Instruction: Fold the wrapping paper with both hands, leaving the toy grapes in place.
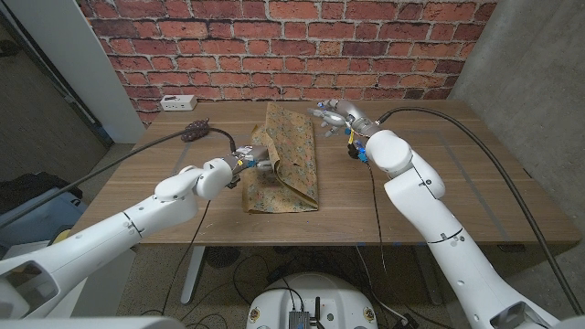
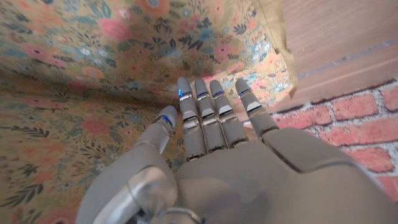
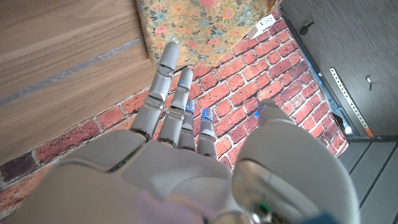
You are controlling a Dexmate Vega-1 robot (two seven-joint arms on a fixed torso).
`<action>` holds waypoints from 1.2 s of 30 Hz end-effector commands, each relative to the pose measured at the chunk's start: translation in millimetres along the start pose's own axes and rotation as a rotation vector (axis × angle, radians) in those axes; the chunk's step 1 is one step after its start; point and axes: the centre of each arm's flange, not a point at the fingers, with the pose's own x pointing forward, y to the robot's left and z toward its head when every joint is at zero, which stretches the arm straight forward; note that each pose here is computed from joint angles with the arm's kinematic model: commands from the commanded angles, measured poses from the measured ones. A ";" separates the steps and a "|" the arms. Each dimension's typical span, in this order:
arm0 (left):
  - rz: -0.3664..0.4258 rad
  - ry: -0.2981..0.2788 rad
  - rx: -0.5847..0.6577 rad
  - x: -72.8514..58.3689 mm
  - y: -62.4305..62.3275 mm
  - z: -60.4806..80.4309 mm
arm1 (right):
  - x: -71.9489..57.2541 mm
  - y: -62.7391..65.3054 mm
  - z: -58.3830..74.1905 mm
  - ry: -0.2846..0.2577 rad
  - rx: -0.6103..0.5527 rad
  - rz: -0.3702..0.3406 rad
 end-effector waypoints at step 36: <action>0.988 -0.199 -0.072 -76.2 7.8 2.5 | -9.6 23.5 -3.0 -0.091 0.426 0.057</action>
